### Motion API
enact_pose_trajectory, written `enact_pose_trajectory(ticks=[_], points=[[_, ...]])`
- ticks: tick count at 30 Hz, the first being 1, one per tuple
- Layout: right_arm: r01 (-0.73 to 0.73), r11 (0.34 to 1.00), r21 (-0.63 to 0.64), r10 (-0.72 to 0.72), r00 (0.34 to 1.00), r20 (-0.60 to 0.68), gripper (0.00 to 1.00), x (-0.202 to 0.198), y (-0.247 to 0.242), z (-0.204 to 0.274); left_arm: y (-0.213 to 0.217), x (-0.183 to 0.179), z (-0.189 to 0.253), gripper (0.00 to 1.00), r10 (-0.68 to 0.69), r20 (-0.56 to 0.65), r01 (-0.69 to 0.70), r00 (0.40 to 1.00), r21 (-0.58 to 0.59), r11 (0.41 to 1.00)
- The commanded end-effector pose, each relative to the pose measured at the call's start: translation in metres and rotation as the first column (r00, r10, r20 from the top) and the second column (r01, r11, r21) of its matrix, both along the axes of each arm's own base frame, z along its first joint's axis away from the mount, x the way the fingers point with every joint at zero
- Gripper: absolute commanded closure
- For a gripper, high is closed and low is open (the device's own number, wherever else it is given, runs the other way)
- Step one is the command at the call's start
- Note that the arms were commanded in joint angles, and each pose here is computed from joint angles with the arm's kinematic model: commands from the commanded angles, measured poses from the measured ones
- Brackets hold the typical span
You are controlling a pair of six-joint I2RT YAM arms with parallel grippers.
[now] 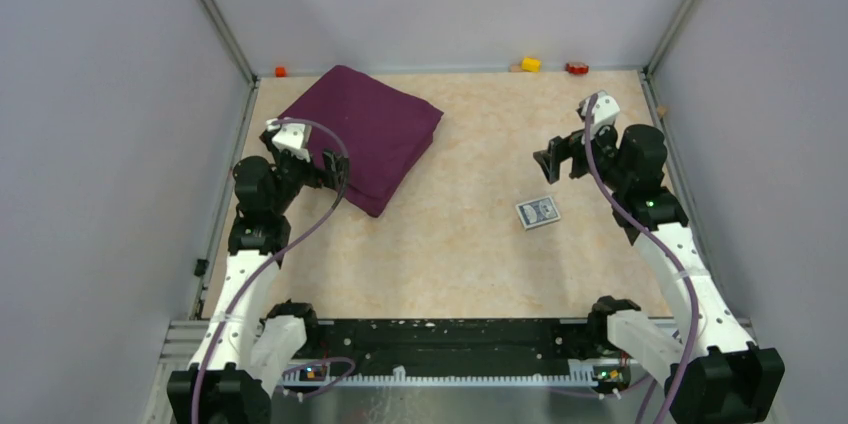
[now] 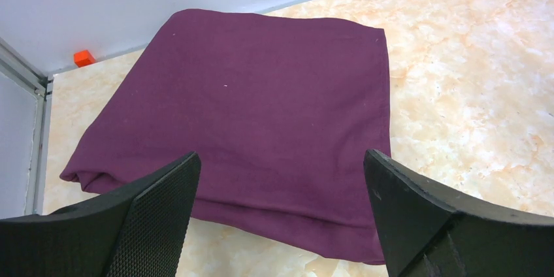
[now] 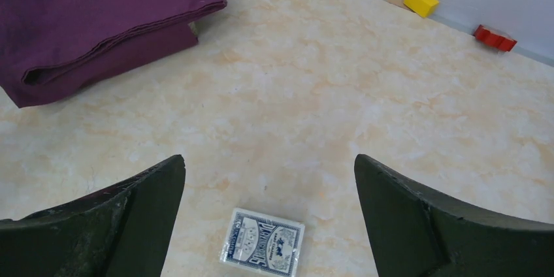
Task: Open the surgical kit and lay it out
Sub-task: Move the distractor to the corner of the board.
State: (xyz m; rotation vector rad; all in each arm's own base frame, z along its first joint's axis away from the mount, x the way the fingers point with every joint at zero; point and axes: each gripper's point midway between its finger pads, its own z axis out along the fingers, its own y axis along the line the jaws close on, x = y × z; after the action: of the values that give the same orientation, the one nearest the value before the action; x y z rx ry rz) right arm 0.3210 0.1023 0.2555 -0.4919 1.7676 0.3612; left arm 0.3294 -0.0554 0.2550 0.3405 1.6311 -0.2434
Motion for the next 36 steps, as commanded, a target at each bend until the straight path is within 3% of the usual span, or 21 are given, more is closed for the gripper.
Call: enact_pose_trajectory(ticks=[1, 11, 17, 25, 31, 36], points=[[-0.03, 1.0, -0.001, 0.03, 0.998, 0.059, 0.01, -0.001, 0.005, 0.014, -0.001, 0.001, 0.021, 0.01, -0.017, 0.07, 0.017, 0.997, 0.014, 1.0], [-0.032, 0.999, -0.011, 0.033, 0.997, 0.071, 0.01, -0.002, 0.004, 0.016, 0.0, 0.001, 0.019, 0.01, -0.017, 0.068, 0.016, 0.998, 0.016, 1.0], [-0.041, 0.998, -0.049, 0.045, 0.996, 0.081, 0.01, -0.005, 0.003, 0.016, 0.02, 0.006, 0.024, 0.01, 0.1, 0.066, -0.1, 0.993, -0.002, 0.995], [-0.134, 0.975, -0.177, 0.129, 0.991, -0.04, 0.01, -0.011, 0.004, -0.013, 0.001, -0.001, 0.019, 0.01, -0.032, 0.07, 0.029, 0.997, 0.04, 0.999], [-0.319, 0.894, -0.314, 0.242, 0.935, -0.26, 0.01, -0.037, 0.007, -0.077, -0.013, -0.004, 0.008, 0.01, -0.124, 0.045, 0.122, 0.991, 0.038, 0.992], [-0.457, 0.752, -0.474, 0.265, 0.869, -0.418, 0.03, -0.064, 0.007, -0.14, -0.018, -0.005, 0.003, 0.01, -0.151, 0.032, 0.15, 0.988, 0.032, 0.988]])
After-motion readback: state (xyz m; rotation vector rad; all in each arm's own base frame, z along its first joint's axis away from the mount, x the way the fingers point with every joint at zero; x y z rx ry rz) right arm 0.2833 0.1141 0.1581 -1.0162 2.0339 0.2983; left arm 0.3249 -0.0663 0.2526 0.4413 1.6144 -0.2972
